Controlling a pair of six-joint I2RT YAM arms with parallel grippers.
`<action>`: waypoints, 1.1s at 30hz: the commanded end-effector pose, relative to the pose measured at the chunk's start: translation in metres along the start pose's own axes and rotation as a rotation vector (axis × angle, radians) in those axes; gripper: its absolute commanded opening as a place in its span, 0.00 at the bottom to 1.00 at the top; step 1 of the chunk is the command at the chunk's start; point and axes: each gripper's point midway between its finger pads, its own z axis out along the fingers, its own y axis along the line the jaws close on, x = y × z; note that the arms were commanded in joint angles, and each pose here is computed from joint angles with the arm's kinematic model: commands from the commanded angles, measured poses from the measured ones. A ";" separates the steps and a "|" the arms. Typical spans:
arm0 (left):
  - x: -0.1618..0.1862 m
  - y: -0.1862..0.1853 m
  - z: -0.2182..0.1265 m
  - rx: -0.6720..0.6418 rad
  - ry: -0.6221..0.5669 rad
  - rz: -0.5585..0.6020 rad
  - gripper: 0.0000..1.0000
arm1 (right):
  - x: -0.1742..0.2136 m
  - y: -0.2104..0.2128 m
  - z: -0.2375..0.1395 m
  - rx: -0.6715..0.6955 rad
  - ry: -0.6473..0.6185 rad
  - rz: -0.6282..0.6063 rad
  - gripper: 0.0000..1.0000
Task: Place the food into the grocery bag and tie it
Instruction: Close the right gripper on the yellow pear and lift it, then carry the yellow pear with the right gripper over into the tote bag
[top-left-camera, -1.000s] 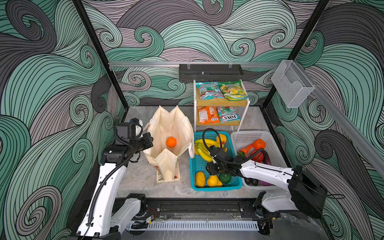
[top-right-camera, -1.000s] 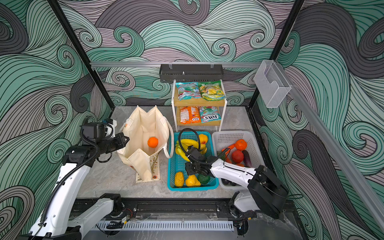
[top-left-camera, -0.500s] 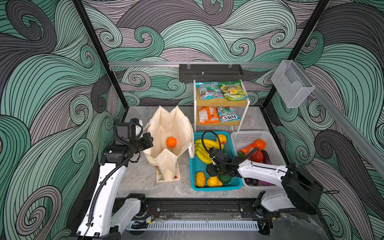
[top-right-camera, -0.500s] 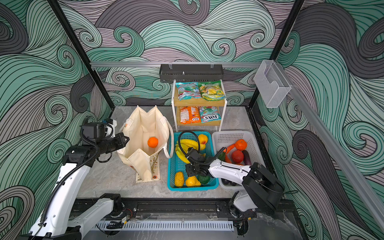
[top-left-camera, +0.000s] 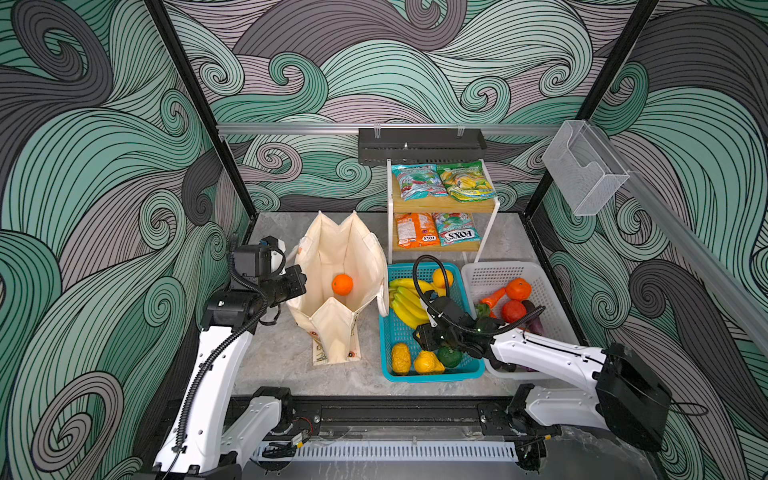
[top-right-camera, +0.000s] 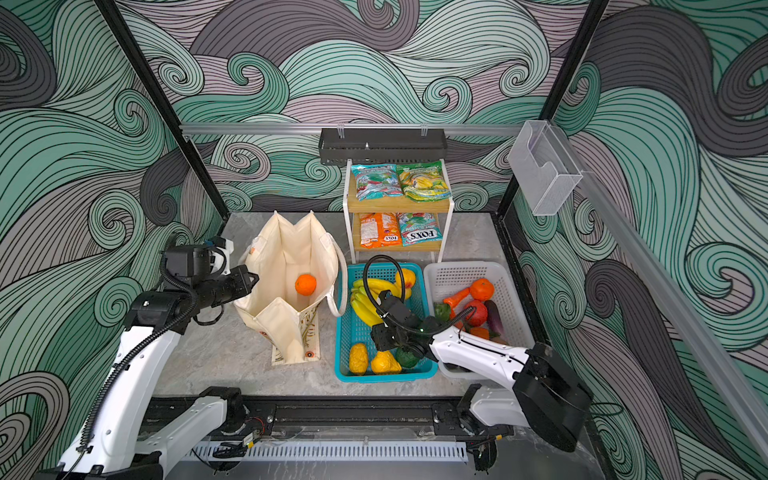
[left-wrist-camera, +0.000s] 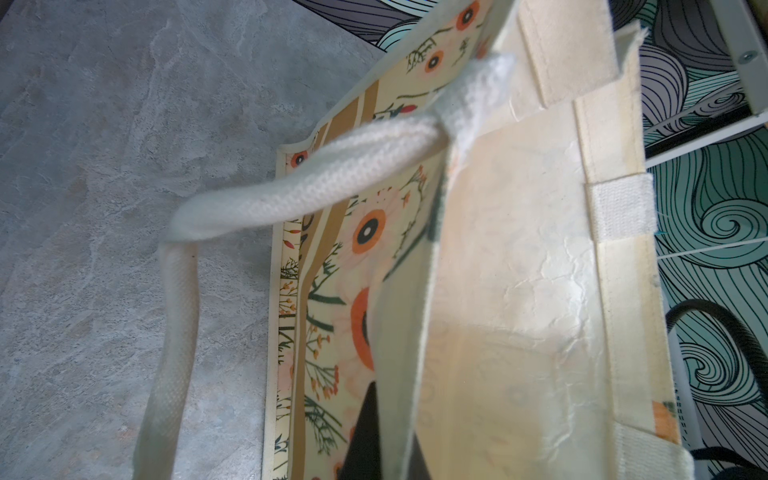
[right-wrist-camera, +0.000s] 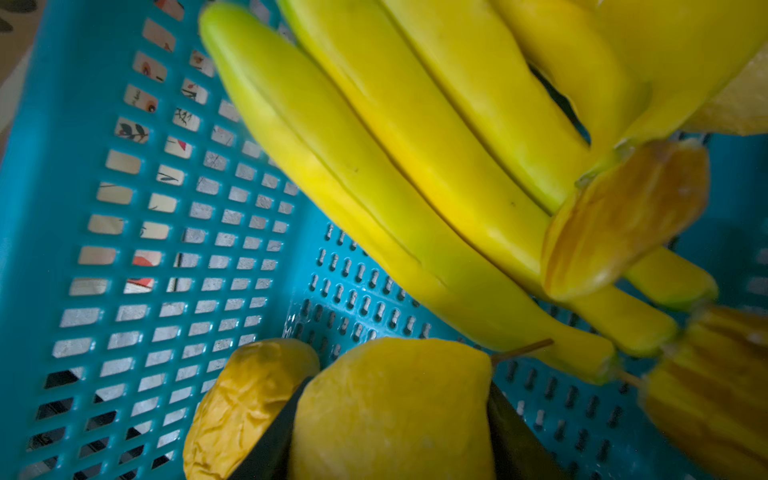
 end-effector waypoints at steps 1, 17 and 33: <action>-0.013 -0.011 -0.009 0.046 -0.058 0.010 0.00 | 0.010 -0.007 0.008 0.032 0.034 -0.015 0.45; -0.012 -0.012 -0.009 0.052 -0.058 0.008 0.00 | -0.039 0.021 -0.050 -0.073 -0.137 -0.061 0.46; -0.013 -0.015 -0.008 0.068 -0.048 0.008 0.00 | -0.150 0.095 -0.159 -0.226 -0.358 -0.227 0.44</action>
